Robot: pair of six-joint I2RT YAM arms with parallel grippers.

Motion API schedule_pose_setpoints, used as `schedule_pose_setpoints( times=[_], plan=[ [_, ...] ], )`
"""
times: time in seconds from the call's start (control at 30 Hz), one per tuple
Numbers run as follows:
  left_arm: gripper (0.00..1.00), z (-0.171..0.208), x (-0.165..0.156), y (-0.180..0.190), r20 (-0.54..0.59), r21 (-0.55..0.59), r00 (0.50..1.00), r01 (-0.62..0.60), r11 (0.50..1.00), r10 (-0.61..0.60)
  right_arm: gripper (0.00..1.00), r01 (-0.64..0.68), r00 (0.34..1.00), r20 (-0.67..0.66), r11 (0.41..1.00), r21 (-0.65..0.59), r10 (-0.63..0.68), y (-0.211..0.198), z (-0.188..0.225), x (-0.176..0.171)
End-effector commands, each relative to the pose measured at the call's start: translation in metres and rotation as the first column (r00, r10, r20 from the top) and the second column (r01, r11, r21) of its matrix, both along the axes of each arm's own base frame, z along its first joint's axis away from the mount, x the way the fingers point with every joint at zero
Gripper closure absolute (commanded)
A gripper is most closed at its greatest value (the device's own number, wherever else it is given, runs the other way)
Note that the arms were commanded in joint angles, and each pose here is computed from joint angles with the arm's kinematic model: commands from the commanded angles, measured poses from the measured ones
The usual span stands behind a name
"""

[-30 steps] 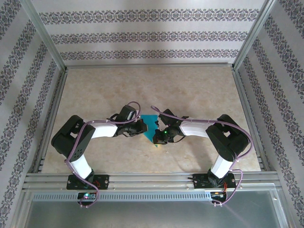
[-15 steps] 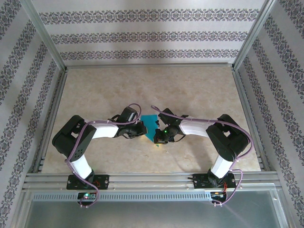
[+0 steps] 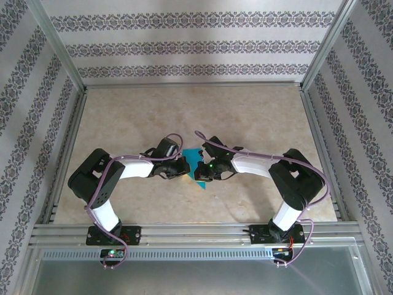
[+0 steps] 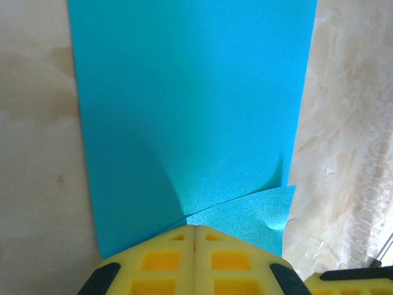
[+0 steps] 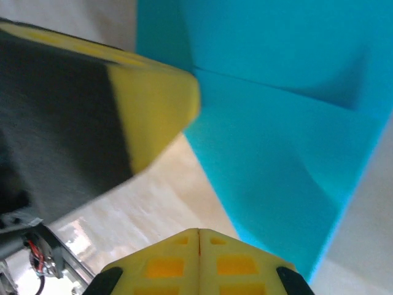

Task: Fold a paper plane with a square sheet of paper (fold left side to right side)
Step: Third fold the triangle at the center of the table.

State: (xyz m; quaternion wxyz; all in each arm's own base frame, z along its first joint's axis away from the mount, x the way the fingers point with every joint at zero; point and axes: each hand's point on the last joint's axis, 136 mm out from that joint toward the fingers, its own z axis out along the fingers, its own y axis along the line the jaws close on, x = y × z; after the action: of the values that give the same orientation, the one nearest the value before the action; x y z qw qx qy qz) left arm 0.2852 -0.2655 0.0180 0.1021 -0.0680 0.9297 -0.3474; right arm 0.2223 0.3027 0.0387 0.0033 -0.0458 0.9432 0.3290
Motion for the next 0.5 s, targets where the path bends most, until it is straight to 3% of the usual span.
schedule_pose_setpoints(
  times=[0.0,0.47],
  plan=[
    [1.0,-0.026,-0.016,0.013,-0.086,0.096,0.996,-0.018,0.995,0.026,1.0,0.012,1.0,0.006,1.0,0.022,-0.012,0.014,-0.001,0.008],
    [1.0,-0.024,-0.015,0.015,-0.077,0.107,0.997,-0.016,0.994,0.024,1.0,0.045,0.997,-0.056,0.994,-0.102,-0.051,-0.006,-0.033,-0.002]
  ],
)
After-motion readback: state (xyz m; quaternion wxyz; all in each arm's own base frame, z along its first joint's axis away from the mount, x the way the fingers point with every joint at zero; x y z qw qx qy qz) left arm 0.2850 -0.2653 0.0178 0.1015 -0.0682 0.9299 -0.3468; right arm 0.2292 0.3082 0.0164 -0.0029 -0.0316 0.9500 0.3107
